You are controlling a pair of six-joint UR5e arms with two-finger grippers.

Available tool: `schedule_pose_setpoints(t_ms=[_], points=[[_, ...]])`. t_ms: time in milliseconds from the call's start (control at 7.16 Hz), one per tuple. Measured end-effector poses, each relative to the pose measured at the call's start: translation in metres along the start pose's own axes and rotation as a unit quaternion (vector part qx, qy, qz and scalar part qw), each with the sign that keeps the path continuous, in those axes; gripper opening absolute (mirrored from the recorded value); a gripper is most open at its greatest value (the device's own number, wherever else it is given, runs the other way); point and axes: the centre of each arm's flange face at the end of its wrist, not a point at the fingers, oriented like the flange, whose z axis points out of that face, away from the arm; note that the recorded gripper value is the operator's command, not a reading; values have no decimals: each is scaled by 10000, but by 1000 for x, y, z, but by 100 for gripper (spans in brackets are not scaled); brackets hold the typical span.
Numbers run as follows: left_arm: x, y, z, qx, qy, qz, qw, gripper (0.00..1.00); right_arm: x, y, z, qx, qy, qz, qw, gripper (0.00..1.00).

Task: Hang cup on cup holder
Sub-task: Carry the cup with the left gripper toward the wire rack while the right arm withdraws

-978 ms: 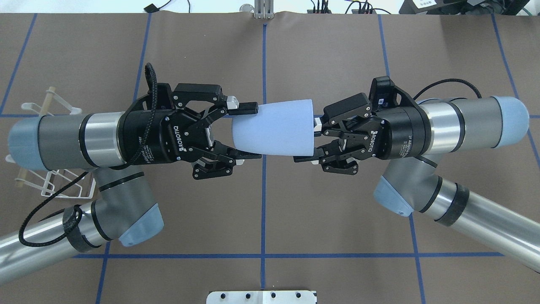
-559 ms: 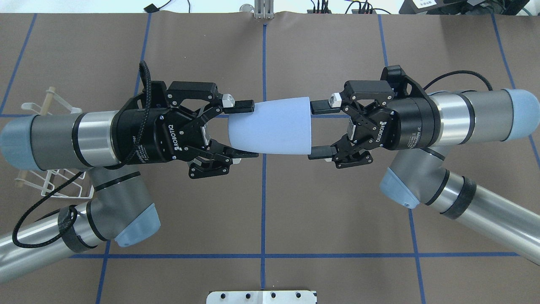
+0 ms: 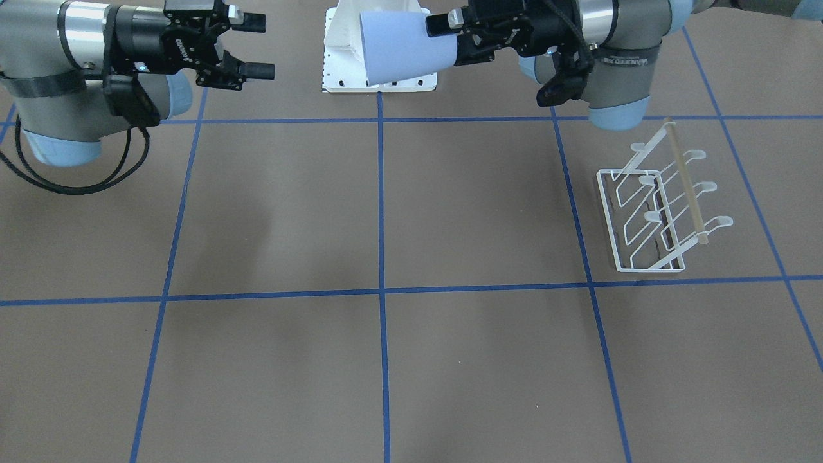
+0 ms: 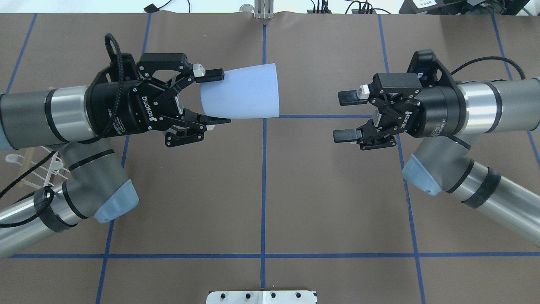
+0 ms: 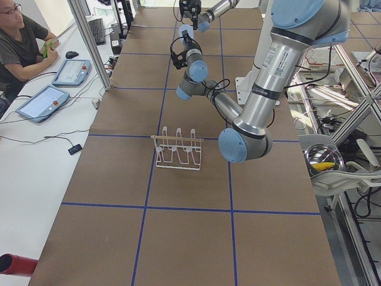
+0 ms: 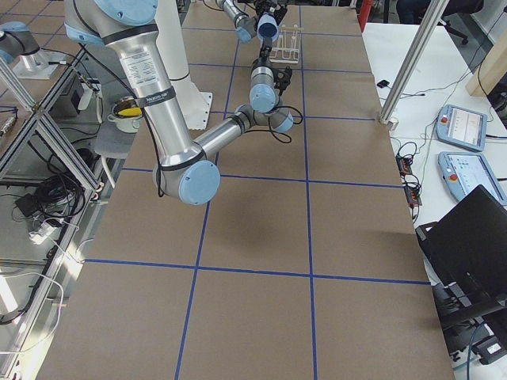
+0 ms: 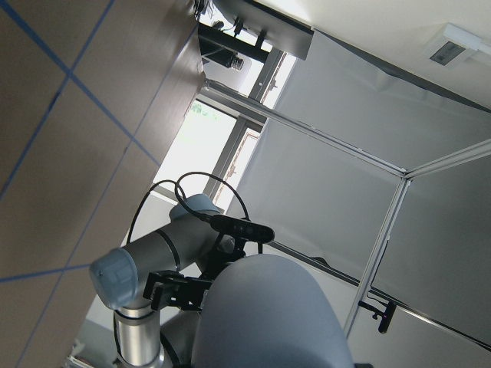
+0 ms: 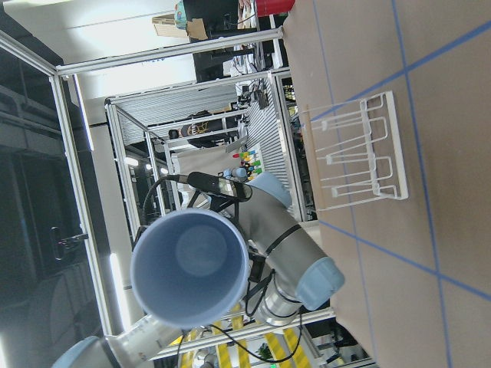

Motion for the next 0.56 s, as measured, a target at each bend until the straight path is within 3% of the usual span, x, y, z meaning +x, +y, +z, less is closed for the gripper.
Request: schedule_pose_setpoints(t_ms=[279, 419, 559], points=[[4, -47, -31, 567, -878, 917, 9903, 0, 16, -19, -52, 424, 705, -660, 9944, 100], [13, -76, -47, 818, -1561, 1293, 9758, 0, 25, -26, -76, 631, 1021, -875, 9889, 100], [26, -105, -65, 1033, -2212, 1638, 9558, 0, 40, -28, -98, 792, 1384, -1150, 9805, 100]])
